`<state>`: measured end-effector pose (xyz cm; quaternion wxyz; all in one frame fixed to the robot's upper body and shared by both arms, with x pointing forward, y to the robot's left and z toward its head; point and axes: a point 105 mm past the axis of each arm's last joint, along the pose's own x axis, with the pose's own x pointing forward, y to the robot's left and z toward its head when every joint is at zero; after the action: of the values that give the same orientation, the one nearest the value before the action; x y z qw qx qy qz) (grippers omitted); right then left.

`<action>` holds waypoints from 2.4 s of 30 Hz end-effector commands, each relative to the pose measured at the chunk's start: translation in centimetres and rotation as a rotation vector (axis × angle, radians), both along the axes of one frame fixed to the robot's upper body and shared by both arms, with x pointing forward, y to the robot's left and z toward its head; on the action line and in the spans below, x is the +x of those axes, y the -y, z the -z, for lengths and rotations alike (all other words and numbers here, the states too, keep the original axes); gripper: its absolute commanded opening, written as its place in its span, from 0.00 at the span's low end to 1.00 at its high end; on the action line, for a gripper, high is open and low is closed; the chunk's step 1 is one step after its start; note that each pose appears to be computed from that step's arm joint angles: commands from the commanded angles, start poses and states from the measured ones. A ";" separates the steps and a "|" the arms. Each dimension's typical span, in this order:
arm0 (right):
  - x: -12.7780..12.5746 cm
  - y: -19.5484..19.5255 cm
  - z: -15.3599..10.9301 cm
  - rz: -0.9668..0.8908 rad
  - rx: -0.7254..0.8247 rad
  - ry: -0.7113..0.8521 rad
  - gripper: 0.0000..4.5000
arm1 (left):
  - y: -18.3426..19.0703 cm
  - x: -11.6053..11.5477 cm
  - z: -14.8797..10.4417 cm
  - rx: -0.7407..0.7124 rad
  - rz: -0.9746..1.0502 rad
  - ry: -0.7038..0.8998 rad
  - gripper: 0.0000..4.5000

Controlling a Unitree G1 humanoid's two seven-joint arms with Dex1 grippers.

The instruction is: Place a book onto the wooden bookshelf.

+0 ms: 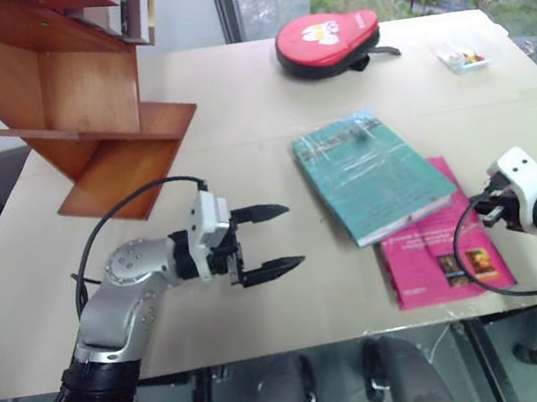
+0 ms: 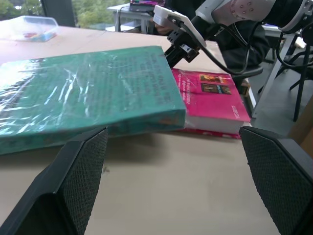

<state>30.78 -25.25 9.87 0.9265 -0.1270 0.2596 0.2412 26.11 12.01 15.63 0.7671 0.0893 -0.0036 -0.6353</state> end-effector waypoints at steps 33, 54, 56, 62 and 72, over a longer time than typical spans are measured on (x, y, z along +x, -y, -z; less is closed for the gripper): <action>-12.3 -10.7 -13.8 -0.490 0.015 0.475 0.98 | -1.7 7.8 1.3 -0.169 -0.438 -0.936 1.00; -11.6 -12.1 -14.4 -0.457 0.010 0.532 1.00 | 6.8 11.9 1.9 -0.495 -0.394 -1.369 0.39; -11.5 -12.2 -14.3 -0.454 0.007 0.530 1.00 | 6.9 12.0 2.0 -0.509 -0.389 -1.395 0.18; -11.6 -12.4 -14.3 -0.462 0.021 0.539 1.00 | 5.8 11.1 0.2 -0.534 -0.292 -1.367 0.02; -9.9 -12.4 -15.9 -0.521 0.131 0.625 1.00 | 2.1 5.1 -11.3 -0.354 -0.200 -0.313 0.02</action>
<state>20.72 -12.71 25.15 0.8790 -0.1915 -0.0698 0.4310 33.49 11.49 24.73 0.8358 -0.2219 0.0763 -0.4964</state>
